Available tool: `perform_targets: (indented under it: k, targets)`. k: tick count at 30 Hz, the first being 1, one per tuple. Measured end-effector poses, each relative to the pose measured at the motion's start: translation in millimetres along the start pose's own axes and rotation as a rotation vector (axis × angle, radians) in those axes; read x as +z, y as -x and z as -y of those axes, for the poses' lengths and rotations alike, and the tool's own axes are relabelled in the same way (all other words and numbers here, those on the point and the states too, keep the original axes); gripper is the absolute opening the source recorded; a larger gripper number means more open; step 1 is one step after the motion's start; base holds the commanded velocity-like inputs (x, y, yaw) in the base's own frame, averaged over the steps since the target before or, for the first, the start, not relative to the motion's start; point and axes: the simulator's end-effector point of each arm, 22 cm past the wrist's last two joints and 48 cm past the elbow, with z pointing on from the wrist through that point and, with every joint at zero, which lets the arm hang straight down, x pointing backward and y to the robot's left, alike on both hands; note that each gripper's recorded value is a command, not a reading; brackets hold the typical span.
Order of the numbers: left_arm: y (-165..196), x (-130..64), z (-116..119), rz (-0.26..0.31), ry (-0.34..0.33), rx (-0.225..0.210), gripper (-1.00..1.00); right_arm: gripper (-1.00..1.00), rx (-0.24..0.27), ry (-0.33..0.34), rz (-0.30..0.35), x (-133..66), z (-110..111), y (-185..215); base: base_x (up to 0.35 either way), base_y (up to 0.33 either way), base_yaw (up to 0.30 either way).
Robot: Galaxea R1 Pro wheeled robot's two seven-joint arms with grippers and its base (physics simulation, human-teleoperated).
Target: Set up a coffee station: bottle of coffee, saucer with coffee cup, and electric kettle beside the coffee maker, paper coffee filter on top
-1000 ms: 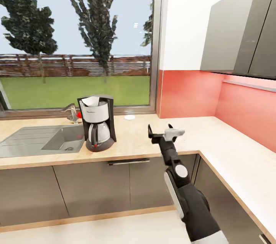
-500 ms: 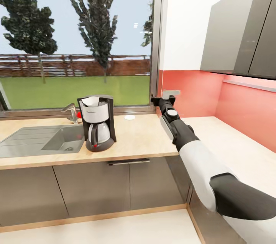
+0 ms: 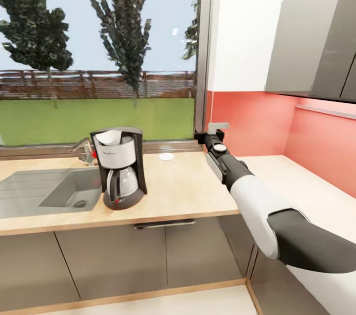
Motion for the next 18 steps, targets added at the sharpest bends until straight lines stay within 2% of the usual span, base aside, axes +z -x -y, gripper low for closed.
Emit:
perform_targets:
  k: [7,12,14,16,18]
  targets:
    - [-30.3,-1.4,-5.5,-0.11,0.032,0.014,1.0,1.0,-0.009,0.001,-0.036,-1.0,0.1,-31.1,0.338,0.0,0.0]
    - [-36.2,-2.0,-6.0,-0.125,0.041,0.017,1.0,1.0,-0.01,0.019,-0.043,-1.4,-3.8,-36.1,0.338,0.0,0.0]
    - [-36.7,-2.1,-5.4,-0.127,0.041,0.016,1.0,1.0,-0.008,0.052,-0.05,-2.0,-10.7,-39.4,0.338,0.0,0.0]
    - [-36.8,-2.1,-6.2,-0.127,0.043,0.015,1.0,1.0,-0.013,0.074,-0.091,-4.3,-15.1,-60.5,0.338,0.0,0.013]
    - [-37.2,-2.1,-6.3,-0.128,0.043,0.015,1.0,1.0,-0.016,0.076,-0.099,-4.7,-15.5,-64.2,0.338,0.0,0.105]
